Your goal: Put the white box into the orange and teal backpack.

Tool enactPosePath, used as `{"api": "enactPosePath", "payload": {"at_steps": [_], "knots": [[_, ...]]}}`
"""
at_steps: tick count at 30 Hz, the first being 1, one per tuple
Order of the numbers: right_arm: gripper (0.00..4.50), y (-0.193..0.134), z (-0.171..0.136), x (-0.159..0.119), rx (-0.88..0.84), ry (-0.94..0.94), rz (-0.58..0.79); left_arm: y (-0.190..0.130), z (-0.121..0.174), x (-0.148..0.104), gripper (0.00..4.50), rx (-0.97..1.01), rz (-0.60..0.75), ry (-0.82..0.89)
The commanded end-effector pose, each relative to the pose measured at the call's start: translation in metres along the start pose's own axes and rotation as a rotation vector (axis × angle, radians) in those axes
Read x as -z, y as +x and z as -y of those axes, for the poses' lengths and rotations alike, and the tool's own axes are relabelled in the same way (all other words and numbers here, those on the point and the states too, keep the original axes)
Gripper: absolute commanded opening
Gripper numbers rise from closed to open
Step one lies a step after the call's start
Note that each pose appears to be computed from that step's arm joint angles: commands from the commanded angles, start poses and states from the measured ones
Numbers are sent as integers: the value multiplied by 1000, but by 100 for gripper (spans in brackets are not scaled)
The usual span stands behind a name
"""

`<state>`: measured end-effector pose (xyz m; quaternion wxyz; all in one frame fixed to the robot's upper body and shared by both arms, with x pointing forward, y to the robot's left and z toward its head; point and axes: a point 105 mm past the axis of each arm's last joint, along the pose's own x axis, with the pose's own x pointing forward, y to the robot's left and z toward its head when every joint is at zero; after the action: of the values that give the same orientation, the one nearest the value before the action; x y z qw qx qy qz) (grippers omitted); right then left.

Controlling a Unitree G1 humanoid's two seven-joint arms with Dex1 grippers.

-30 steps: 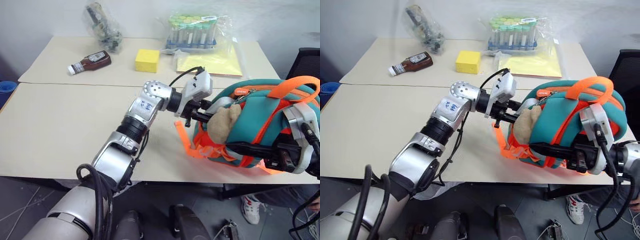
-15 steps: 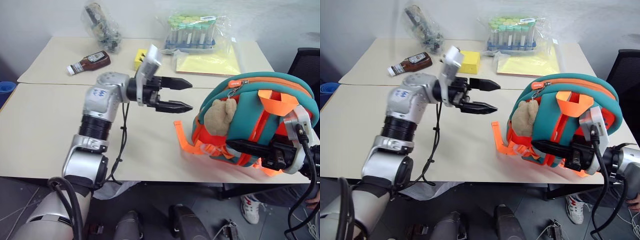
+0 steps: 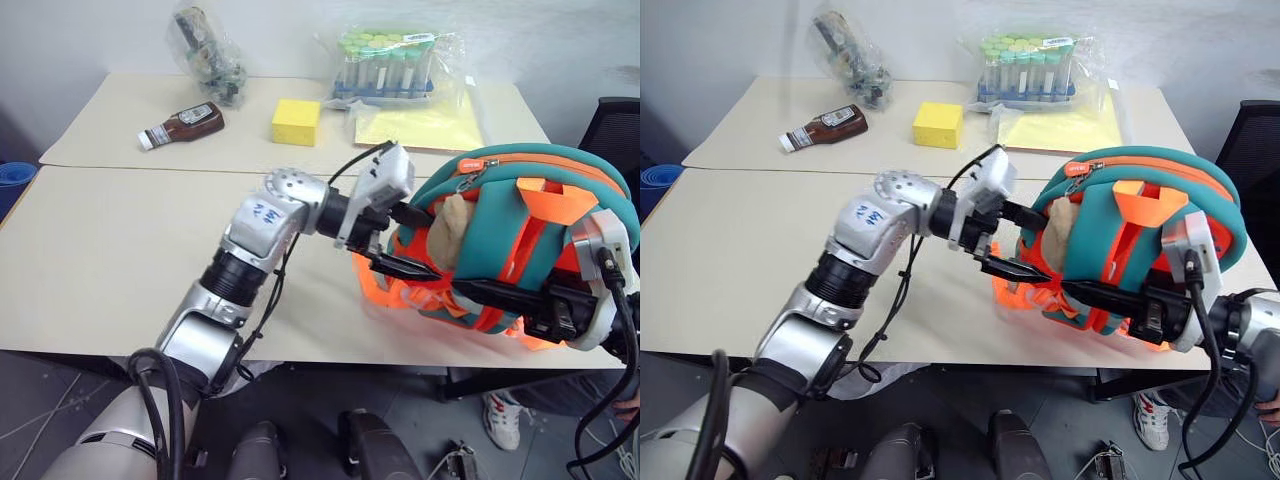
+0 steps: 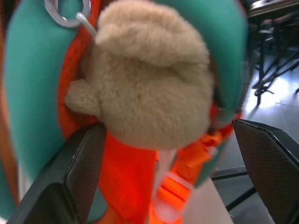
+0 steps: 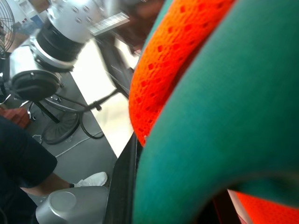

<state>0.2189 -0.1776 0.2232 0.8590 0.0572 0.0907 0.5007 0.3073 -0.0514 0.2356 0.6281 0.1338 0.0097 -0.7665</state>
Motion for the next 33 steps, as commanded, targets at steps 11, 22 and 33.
{"api": "enactPosePath", "payload": {"at_steps": [11, 22, 33], "knots": [[0, -5, -9, -3, 37, -31, 63, 0, -12, -37, 177, -51, 155, -20], [0, -19, -1, -4, 90, -45, 82, -61, -30, -67, 27, -85, 161, 27], [0, -24, 8, 12, 150, 14, 93, -148, -71, -20, 27, -312, -360, 281]]}}
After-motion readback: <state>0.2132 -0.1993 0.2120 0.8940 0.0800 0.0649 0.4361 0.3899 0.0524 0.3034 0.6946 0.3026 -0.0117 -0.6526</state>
